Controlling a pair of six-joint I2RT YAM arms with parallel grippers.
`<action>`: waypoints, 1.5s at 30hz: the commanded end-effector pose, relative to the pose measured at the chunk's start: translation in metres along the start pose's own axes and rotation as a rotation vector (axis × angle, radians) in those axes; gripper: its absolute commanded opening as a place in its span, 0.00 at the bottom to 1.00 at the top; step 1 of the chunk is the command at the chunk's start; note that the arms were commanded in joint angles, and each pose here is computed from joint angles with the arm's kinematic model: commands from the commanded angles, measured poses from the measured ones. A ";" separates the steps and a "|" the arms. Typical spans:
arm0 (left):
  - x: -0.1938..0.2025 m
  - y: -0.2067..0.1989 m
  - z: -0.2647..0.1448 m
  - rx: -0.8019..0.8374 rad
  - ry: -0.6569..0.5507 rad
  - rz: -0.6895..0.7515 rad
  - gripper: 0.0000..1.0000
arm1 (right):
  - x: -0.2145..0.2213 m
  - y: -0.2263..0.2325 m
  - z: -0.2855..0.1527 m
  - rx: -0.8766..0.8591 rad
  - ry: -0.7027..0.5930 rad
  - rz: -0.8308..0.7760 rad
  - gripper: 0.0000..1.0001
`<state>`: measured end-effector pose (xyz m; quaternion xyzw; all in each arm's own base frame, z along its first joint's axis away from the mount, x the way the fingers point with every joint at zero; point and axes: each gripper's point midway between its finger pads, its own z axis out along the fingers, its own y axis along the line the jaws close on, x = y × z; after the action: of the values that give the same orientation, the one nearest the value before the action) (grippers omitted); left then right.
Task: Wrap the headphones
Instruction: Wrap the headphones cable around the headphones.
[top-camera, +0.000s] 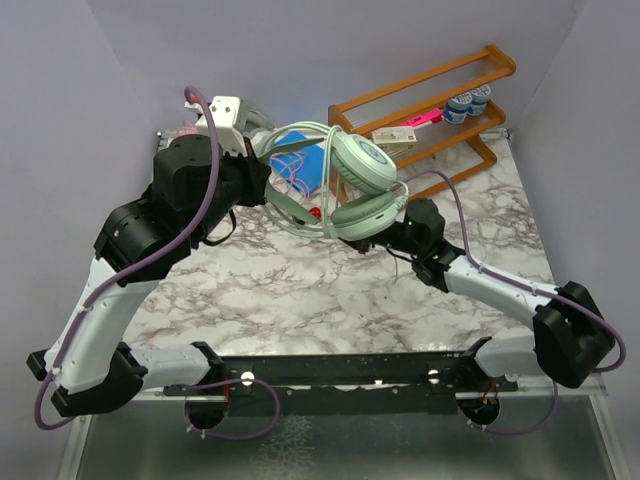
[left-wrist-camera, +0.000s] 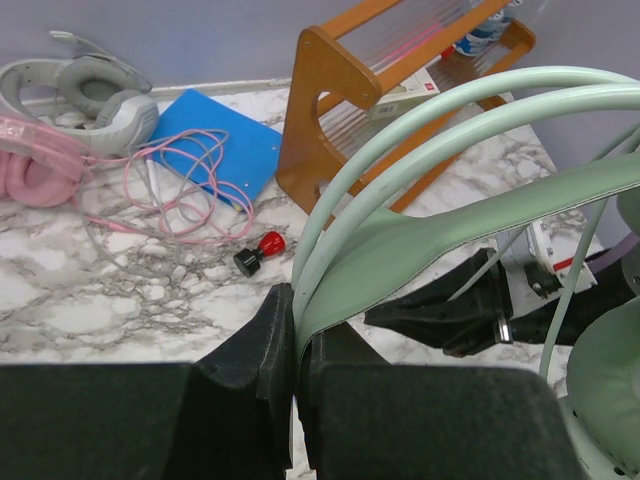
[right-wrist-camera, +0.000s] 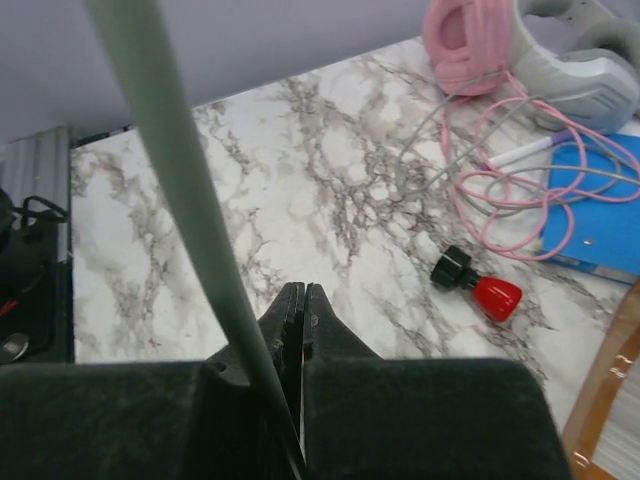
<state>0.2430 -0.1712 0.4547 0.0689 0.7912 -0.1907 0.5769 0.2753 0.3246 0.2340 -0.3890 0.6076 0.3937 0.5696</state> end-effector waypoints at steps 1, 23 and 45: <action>-0.042 0.006 -0.005 -0.060 -0.160 -0.134 0.00 | -0.003 0.031 0.001 -0.173 -0.036 0.067 0.04; -0.054 0.034 0.038 -0.319 -0.290 -0.202 0.00 | -0.007 0.102 -0.023 -0.429 -0.048 0.189 0.09; -0.021 0.084 0.085 -0.660 -0.283 0.006 0.00 | -0.097 0.140 -0.061 -0.486 -0.125 0.089 0.13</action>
<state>0.3463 -0.1358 0.4137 -0.0875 0.7572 0.0750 0.6430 0.1389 0.3290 0.3100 -0.4471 0.4998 0.5723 0.4721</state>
